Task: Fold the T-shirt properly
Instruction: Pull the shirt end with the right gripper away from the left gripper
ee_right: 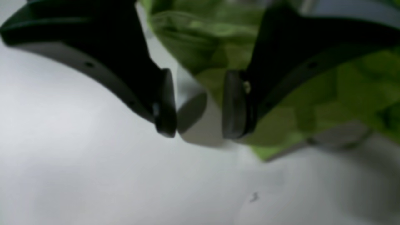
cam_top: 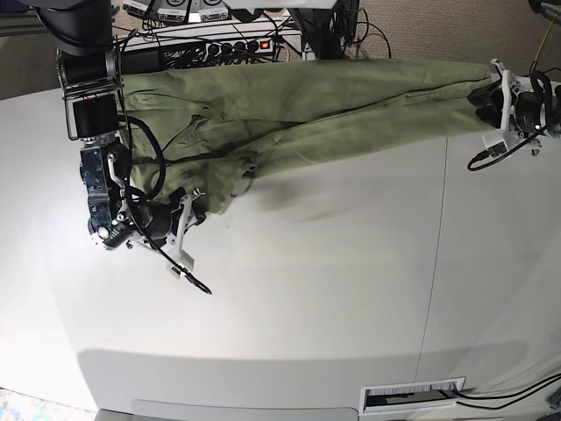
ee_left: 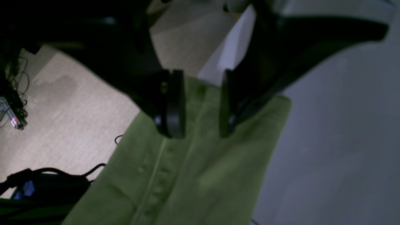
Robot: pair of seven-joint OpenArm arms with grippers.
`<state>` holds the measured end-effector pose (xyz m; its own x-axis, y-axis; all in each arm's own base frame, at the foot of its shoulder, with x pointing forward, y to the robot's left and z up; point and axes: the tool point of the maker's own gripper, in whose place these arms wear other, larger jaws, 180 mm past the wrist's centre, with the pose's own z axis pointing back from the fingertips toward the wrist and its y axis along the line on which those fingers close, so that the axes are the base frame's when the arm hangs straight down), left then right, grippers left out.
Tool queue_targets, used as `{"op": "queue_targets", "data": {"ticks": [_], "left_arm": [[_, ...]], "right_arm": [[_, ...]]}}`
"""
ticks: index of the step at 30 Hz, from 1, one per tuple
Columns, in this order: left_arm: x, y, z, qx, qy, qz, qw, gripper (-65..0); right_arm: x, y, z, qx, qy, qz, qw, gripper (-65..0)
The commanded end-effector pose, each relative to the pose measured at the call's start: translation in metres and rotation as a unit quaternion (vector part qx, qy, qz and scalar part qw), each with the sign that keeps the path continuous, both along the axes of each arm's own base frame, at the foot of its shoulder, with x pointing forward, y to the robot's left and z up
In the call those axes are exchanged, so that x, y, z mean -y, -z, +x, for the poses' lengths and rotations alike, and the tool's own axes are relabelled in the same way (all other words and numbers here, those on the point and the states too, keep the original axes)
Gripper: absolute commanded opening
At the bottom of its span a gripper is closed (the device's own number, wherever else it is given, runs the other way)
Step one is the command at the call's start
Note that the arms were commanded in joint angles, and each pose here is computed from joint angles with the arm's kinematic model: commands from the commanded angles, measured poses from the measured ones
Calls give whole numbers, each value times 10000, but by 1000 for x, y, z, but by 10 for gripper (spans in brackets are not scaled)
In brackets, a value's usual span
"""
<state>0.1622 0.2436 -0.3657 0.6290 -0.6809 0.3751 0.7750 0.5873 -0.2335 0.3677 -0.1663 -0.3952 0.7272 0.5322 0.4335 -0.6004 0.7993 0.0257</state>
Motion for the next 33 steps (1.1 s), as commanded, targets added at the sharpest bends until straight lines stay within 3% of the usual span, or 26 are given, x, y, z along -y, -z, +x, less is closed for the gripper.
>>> {"op": "queue_targets", "data": {"ticks": [1, 4, 5, 8, 11, 14, 15, 25, 33], "left_arm": [[-4, -9, 9, 138, 27, 29, 9999, -446], [-3, -10, 9, 156, 20, 6, 9999, -446], [-3, -10, 10, 163, 18, -3, 9999, -446], [-2, -10, 10, 172, 15, -14, 9999, -446], [-3, -10, 10, 171, 15, -12, 9999, -446], [-3, -10, 10, 171, 15, -12, 9999, -446], [-2, -10, 10, 170, 15, -14, 9999, -446], [-4, -9, 10, 176, 30, 26, 9998, -446], [-3, -10, 10, 198, 27, 10, 9998, -446]], "right_arm": [[3, -11, 9, 138, 25, 10, 9999, -390], [5, -8, 2, -100, 22, -43, 9999, -420], [3, -6, -5, -289, 5, 4, 9996, -450], [-7, -5, -24, -842, -88, 290, 9960, -457], [-7, -5, -26, -889, -99, 302, 9955, -474], [-8, -6, -25, -880, -101, 307, 9956, -640], [-8, -5, -26, -882, -101, 307, 9956, -650], [-21, -47, -17, -80, -559, 200, 9982, -650], [-19, -36, -57, -220, -808, 145, 9964, -650]]}}
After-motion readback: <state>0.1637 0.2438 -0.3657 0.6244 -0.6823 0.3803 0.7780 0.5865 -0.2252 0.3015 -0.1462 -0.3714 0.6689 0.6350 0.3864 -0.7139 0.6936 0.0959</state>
